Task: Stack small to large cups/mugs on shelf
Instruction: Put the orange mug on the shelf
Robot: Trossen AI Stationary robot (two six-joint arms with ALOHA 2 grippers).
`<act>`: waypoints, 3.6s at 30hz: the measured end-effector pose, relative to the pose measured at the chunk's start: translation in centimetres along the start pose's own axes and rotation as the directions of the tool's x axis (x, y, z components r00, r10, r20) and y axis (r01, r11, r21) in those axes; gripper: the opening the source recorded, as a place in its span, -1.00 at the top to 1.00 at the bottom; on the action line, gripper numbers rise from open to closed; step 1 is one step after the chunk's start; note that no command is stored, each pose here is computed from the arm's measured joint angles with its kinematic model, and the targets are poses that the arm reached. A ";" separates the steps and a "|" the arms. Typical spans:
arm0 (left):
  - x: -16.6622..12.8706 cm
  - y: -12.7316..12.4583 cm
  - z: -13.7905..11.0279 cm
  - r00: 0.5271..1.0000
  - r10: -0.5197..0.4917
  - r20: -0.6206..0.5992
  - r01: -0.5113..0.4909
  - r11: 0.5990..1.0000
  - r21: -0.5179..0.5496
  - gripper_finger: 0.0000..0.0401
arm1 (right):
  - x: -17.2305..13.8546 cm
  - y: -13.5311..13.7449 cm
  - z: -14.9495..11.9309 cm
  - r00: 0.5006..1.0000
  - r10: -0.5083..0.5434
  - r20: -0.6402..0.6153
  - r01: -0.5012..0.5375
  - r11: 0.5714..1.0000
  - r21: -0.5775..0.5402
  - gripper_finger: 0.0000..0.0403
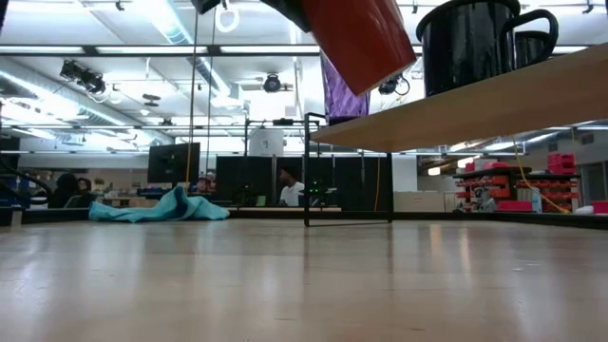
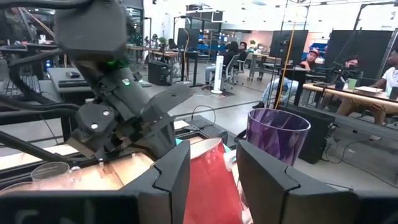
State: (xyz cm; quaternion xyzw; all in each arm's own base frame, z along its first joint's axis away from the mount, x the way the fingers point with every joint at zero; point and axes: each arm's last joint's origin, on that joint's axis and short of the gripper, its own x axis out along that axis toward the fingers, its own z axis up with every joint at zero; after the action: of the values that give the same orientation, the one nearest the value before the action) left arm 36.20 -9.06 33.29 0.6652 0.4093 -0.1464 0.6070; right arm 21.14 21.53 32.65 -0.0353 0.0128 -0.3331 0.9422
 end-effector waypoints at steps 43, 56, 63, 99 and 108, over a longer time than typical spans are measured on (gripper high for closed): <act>2.9 2.2 -4.6 0.996 0.029 0.088 -0.021 0.995 -0.096 0.85 | 0.0 0.0 0.0 1.000 0.000 0.000 0.000 1.000 0.006 0.32; 3.9 1.9 -4.4 0.996 -0.011 0.083 0.018 0.996 -0.087 0.84 | 0.0 0.0 0.0 1.000 0.000 0.000 0.000 1.000 0.011 0.32; 4.9 1.9 -4.0 0.999 0.002 0.051 0.001 0.998 -0.064 0.83 | 0.0 0.1 0.0 1.000 0.000 0.000 0.000 1.000 0.017 0.32; 3.9 1.8 -4.2 0.997 -0.009 0.078 0.013 0.999 -0.050 0.84 | 7.1 -2.6 0.3 0.967 0.025 -0.253 -0.019 0.999 0.029 0.31; 3.8 1.9 -4.1 0.997 0.001 0.083 0.003 0.999 -0.049 0.84 | 10.5 -7.1 2.7 0.931 0.095 -0.353 -0.075 0.995 0.071 0.30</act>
State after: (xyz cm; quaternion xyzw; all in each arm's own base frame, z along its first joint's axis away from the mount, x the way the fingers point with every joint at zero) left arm 38.69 -3.68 32.84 0.6434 0.3875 -0.1639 0.6395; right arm 24.99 9.59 35.89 0.0527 0.1754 -0.2932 0.9384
